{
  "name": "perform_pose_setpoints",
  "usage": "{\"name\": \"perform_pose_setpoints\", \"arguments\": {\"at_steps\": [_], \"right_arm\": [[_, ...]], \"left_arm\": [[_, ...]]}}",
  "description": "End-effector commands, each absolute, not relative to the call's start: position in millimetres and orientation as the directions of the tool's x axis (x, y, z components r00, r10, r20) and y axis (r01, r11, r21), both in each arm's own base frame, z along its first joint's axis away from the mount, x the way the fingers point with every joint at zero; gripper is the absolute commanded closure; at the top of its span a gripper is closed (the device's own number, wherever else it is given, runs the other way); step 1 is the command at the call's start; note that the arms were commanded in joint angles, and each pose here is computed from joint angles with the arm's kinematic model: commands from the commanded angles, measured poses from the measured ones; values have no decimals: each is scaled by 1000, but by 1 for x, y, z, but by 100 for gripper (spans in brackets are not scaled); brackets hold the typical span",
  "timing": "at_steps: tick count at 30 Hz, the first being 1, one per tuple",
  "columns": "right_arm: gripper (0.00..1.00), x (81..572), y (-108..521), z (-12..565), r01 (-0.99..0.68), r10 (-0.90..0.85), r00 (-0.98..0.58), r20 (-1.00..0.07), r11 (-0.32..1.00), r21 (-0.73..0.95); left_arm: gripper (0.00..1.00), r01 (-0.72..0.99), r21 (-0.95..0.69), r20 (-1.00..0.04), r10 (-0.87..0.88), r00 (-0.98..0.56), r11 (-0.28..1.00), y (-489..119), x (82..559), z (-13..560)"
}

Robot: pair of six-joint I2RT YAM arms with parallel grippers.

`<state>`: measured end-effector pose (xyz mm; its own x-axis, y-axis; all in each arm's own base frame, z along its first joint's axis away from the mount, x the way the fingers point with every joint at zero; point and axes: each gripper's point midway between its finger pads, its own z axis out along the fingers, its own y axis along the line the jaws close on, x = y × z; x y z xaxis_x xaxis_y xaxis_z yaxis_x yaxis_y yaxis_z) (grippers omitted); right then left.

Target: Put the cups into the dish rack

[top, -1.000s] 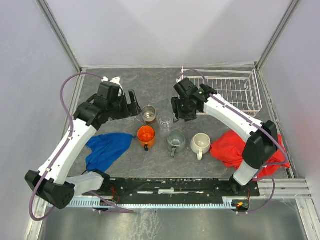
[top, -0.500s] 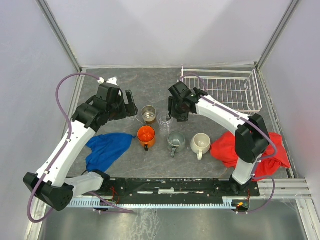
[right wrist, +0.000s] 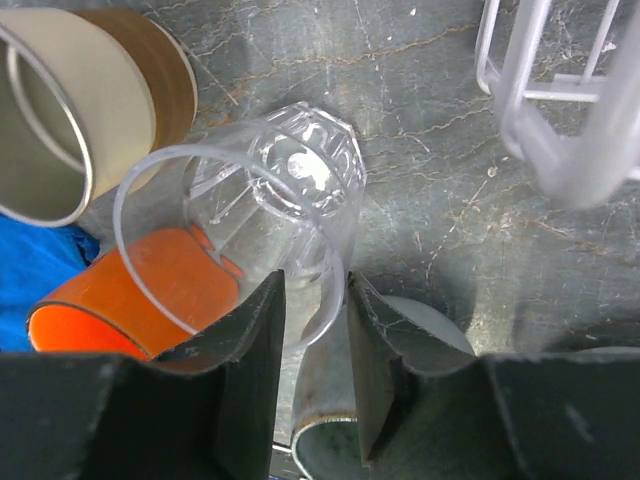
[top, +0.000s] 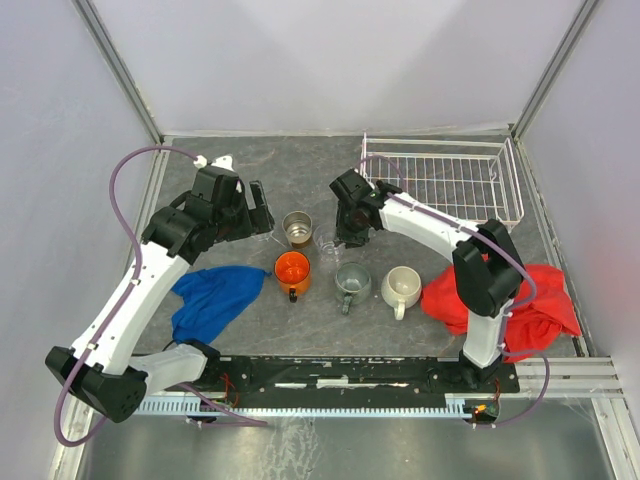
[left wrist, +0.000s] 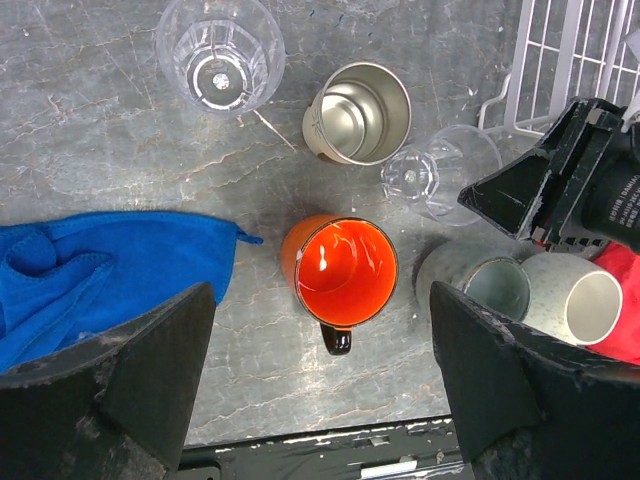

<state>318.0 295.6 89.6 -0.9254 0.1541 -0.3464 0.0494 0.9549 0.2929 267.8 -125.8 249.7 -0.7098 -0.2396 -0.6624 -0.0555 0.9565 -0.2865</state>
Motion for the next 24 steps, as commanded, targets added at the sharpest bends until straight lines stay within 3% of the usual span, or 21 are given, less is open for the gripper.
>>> {"name": "perform_pose_setpoints", "arguments": {"at_steps": [1,7,11,18,24], "right_arm": [[63,329,302,90,57,172,-909,-379,954,295],[77,330,300,86,50,158,-910,-383,960,277],[98,328,299,86,38,145,-913,-382,961,273],[99,318,298,125,-14,149,-896,-419,933,360],[100,313,293,185,-29,257,-865,-432,833,553]], "left_arm": [[6,-41,-277,-696,-230,-680,960,-122,269,265],[6,-31,-265,-702,-215,-679,964,-121,270,266],[5,-11,-275,-696,-207,-687,962,-125,269,263],[1,109,-398,-703,-226,-674,911,-152,265,274],[1,229,-510,-699,-245,-672,829,-182,264,302]]}}
